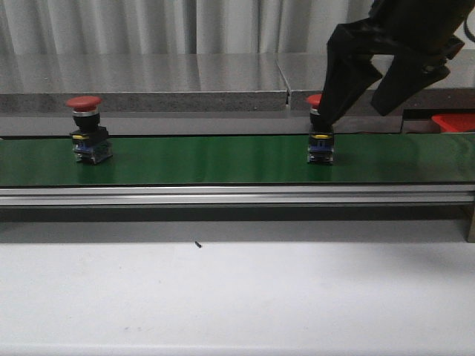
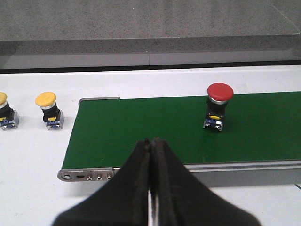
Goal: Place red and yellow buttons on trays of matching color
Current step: 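Grasp the first red button off the belt with the right gripper, then lower the red button into the red tray and open the right gripper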
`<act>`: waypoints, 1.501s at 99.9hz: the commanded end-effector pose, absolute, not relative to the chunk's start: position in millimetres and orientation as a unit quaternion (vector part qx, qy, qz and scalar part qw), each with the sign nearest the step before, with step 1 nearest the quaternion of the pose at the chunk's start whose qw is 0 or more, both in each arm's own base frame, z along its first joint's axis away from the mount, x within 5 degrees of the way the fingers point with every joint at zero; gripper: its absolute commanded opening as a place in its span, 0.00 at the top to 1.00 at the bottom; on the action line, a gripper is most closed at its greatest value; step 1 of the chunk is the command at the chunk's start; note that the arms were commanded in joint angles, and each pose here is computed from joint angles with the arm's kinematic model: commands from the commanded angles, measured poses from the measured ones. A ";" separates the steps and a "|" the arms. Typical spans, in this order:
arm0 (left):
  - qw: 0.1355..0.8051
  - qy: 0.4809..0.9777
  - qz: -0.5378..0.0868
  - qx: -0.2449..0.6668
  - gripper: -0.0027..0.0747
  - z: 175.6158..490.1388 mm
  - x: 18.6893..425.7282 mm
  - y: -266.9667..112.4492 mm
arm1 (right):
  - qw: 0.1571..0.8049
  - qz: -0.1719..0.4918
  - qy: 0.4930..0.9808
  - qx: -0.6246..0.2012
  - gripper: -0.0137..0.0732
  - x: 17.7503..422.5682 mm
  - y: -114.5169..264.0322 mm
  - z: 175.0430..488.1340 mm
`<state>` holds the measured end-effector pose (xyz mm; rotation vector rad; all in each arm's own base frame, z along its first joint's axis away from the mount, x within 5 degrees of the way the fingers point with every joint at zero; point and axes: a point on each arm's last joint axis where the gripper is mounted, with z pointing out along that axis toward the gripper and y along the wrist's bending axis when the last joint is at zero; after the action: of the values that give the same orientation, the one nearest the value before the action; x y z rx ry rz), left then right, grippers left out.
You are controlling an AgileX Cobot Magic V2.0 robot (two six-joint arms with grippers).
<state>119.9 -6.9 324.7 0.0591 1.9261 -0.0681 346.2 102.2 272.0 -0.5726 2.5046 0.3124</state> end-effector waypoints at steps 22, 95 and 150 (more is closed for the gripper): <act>0.611 0.791 -0.034 0.018 0.99 340.2 121.8 -7.1 | 0.340 0.085 0.909 -0.226 0.12 376.1 105.0 291.0; 0.611 0.791 -0.034 0.018 0.99 340.2 121.8 -7.1 | 0.367 0.078 0.906 -0.195 0.62 388.3 78.9 335.8; 0.611 0.791 -0.034 0.018 0.99 340.2 121.8 -7.1 | 0.370 0.025 0.929 0.007 0.62 384.7 -75.6 367.4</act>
<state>120.0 -6.9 324.9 0.0588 1.9243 -0.0678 396.0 -61.2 331.5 -0.0448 2.5101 0.1073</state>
